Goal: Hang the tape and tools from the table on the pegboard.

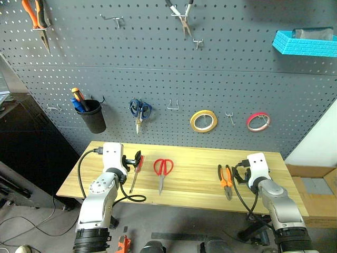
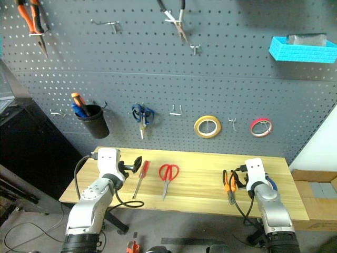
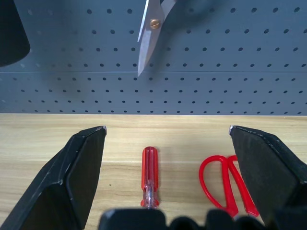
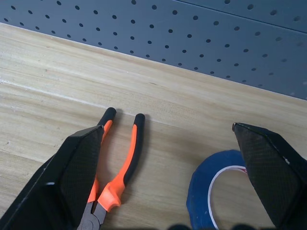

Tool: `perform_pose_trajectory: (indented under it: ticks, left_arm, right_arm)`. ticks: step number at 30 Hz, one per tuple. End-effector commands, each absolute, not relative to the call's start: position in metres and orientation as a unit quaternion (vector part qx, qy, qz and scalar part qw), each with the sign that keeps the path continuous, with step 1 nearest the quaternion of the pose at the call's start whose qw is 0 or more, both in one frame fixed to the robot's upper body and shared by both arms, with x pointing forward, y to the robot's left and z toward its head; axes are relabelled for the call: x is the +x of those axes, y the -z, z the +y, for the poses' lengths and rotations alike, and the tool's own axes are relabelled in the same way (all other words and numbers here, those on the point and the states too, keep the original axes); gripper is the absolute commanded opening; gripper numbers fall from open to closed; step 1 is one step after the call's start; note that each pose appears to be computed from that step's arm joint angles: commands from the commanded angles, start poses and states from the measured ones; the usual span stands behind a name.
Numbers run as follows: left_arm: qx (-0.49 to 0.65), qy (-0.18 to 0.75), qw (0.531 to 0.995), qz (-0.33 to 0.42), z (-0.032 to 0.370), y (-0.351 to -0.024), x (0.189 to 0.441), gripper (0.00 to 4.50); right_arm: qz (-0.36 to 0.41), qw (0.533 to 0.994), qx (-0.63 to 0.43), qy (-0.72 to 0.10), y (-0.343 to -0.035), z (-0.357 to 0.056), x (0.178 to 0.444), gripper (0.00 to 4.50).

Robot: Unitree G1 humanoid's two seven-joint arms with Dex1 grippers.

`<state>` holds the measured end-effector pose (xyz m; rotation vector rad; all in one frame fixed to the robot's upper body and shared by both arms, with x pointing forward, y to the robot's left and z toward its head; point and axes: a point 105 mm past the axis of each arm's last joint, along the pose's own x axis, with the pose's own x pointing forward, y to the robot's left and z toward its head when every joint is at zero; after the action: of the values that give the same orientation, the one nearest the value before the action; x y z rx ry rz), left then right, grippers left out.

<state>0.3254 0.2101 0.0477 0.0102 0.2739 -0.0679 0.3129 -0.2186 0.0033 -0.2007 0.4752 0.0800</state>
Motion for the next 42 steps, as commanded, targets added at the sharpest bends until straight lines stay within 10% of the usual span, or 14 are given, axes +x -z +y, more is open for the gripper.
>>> perform_pose_trajectory:
  ticks: [1, 35, 42]
  left_arm:
    - [0.011, 0.047, 0.992, 0.121, 0.208, -0.061, 0.33, 4.43]
    - [0.008, 0.056, 0.991, 0.121, 0.204, -0.063, 0.332, 4.43]
    - [0.038, 0.226, 0.966, 0.122, 0.134, -0.063, 0.335, 4.43]
  right_arm:
    - [0.208, 0.973, -0.096, -0.028, -0.018, -0.222, 0.316, 4.5]
    - [0.212, 0.972, -0.098, -0.017, -0.019, -0.228, 0.313, 4.5]
    - [0.231, 0.964, -0.114, -0.06, -0.014, -0.231, 0.317, 4.5]
